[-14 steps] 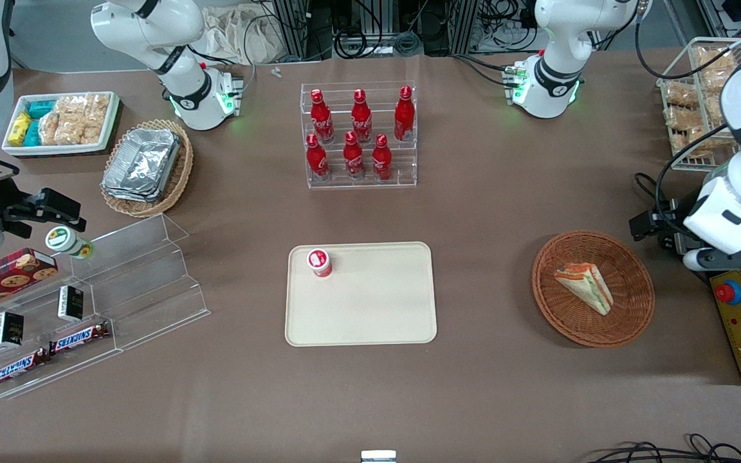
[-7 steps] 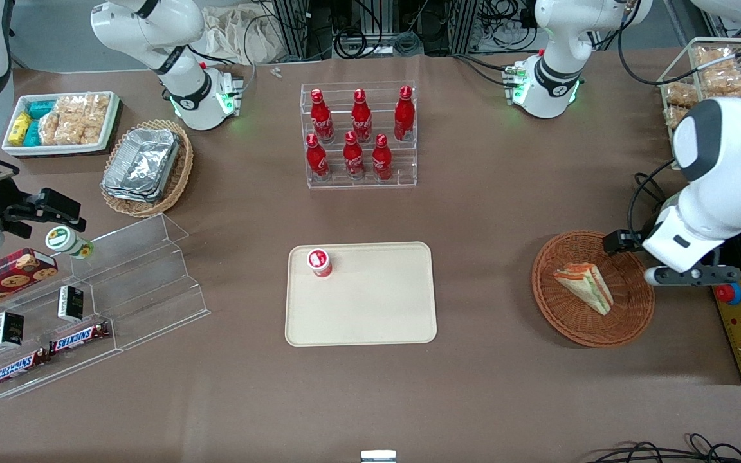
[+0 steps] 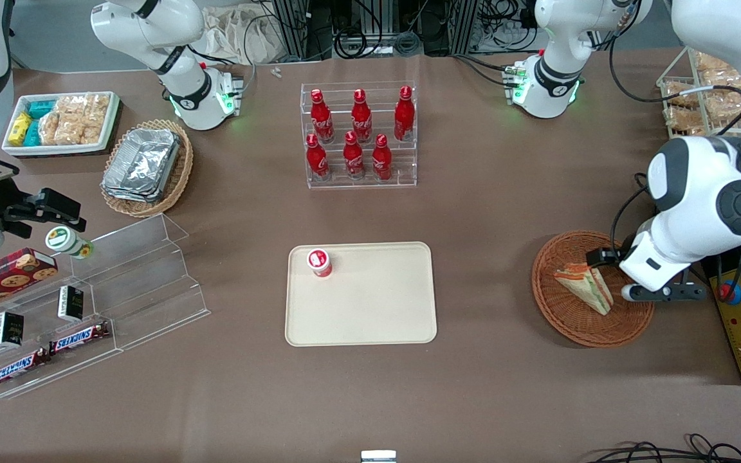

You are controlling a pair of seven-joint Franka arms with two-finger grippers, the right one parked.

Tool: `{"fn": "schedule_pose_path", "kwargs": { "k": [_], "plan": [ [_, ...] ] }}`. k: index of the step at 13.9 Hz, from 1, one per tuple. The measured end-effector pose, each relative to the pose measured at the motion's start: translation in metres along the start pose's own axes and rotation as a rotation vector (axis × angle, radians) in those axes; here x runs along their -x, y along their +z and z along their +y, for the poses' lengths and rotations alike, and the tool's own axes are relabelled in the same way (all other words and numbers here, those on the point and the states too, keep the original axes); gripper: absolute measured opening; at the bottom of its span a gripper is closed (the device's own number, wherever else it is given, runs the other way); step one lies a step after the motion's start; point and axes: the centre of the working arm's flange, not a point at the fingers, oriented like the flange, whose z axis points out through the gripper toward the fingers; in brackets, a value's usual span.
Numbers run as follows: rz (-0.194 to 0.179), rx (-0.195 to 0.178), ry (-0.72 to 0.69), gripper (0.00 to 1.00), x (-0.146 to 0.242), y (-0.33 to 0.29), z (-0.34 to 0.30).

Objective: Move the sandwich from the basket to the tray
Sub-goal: 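Lower the open left gripper over the wrapped sandwich in the basket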

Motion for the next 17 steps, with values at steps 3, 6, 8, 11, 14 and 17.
{"fn": "schedule_pose_path", "kwargs": {
  "k": [3,6,8,11,14,17],
  "plan": [
    [0.032,0.013,-0.14,1.0,-0.005,0.038,0.001],
    [0.018,0.017,-0.28,1.0,-0.007,0.069,0.003],
    [0.001,0.015,-0.342,1.0,-0.008,0.085,0.004],
    [0.014,0.021,-0.372,1.0,-0.008,0.101,0.005],
    [0.034,0.029,-0.385,1.0,-0.002,0.123,0.001],
    [0.028,0.029,-0.396,0.99,-0.001,0.135,-0.006]
  ]
}}
